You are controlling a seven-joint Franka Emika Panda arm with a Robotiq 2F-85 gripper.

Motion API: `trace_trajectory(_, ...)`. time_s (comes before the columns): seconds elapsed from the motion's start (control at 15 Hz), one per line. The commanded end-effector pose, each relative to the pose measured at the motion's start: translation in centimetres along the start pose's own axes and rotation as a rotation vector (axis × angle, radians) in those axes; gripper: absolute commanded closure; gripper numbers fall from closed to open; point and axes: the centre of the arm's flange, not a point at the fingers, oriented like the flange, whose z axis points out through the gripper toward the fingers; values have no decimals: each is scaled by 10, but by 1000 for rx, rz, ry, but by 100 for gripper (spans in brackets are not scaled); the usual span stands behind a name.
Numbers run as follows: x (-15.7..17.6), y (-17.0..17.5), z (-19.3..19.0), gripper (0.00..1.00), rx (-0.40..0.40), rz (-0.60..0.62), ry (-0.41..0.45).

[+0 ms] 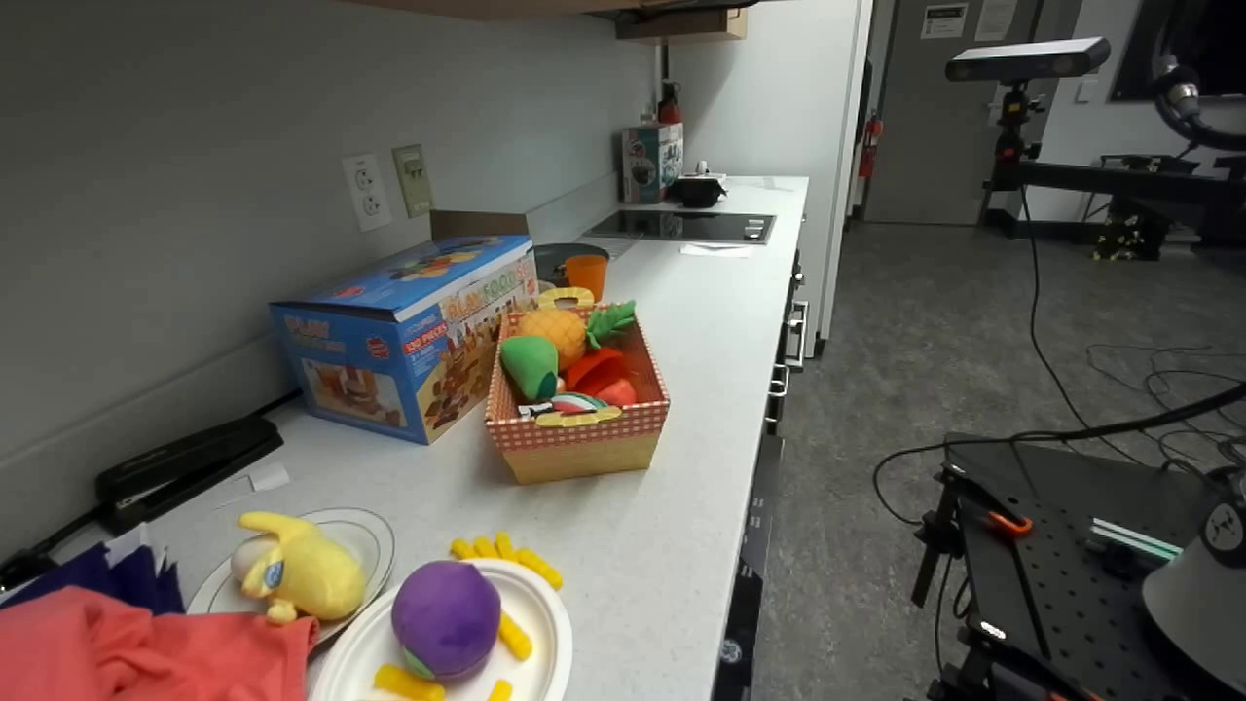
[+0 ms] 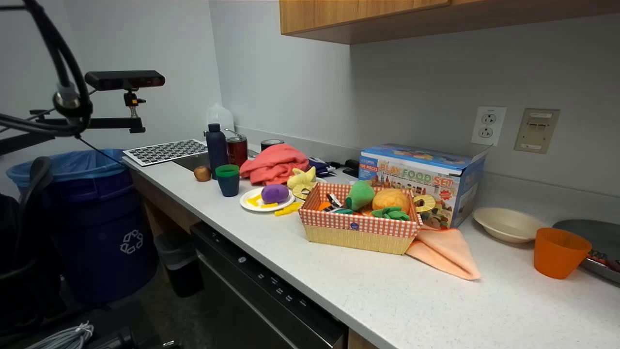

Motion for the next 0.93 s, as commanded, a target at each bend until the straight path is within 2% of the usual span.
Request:
trace_trajectory(0.0, -4, 42, 4, 0, -156, 24, -10)
trace_trajectory(0.33, -8, 101, 8, 0, -274, 79, -48)
trace_trajectory(0.87, 15, 175, 31, 0, -376, 178, -44)
